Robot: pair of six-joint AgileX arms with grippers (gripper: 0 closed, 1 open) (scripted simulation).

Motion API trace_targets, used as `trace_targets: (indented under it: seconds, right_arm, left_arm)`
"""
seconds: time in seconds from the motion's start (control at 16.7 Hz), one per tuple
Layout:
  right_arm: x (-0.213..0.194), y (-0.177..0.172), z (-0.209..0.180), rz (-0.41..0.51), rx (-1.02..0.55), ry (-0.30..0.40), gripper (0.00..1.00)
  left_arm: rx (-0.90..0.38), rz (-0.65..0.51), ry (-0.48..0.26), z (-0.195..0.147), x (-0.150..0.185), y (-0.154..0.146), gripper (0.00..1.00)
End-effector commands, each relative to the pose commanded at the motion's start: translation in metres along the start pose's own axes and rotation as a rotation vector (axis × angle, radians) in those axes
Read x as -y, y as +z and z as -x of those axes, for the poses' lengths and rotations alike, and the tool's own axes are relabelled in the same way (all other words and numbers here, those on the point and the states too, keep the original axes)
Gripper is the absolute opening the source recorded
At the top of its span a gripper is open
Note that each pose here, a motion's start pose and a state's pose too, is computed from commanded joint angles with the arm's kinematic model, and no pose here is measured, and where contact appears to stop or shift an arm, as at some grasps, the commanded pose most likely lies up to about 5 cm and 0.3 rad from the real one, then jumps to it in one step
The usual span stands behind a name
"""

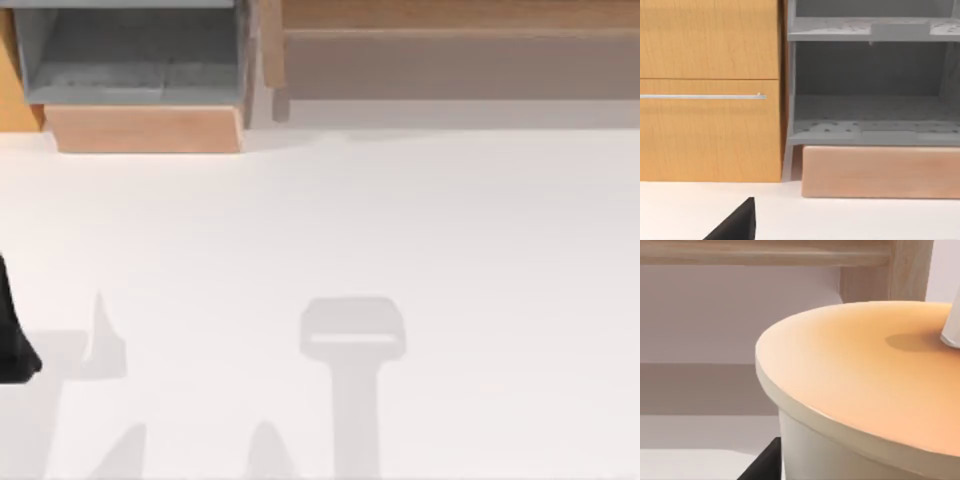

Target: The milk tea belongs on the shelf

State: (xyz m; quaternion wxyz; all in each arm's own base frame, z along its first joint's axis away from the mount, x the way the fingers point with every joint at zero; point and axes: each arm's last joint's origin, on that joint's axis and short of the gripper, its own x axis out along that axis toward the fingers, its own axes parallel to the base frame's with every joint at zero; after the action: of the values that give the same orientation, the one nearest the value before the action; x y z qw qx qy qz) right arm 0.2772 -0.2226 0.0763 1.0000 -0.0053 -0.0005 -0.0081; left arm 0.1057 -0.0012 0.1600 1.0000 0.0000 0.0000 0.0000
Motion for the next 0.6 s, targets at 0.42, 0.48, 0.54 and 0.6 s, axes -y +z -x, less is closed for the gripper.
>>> trace_targets:
  seconds: [0.42,0.48,0.54,0.6]
  right_arm:
    - [0.001,0.005,0.001,-0.002,-0.001,-0.001,0.00]
    - [0.001,0.008,0.001,-0.002,-0.001,-0.002,0.00]
    - [0.001,0.010,0.001,-0.002,0.000,-0.002,0.00]
    - [0.001,0.010,0.001,-0.002,0.000,-0.002,0.00]
  left_arm:
    - [0.000,0.000,0.000,0.000,0.000,0.000,1.00]
    - [0.000,0.000,0.000,0.000,0.000,0.000,1.00]
    - [0.000,0.000,0.000,0.000,0.000,0.000,1.00]
    - [0.000,0.000,0.000,0.000,0.000,0.000,1.00]
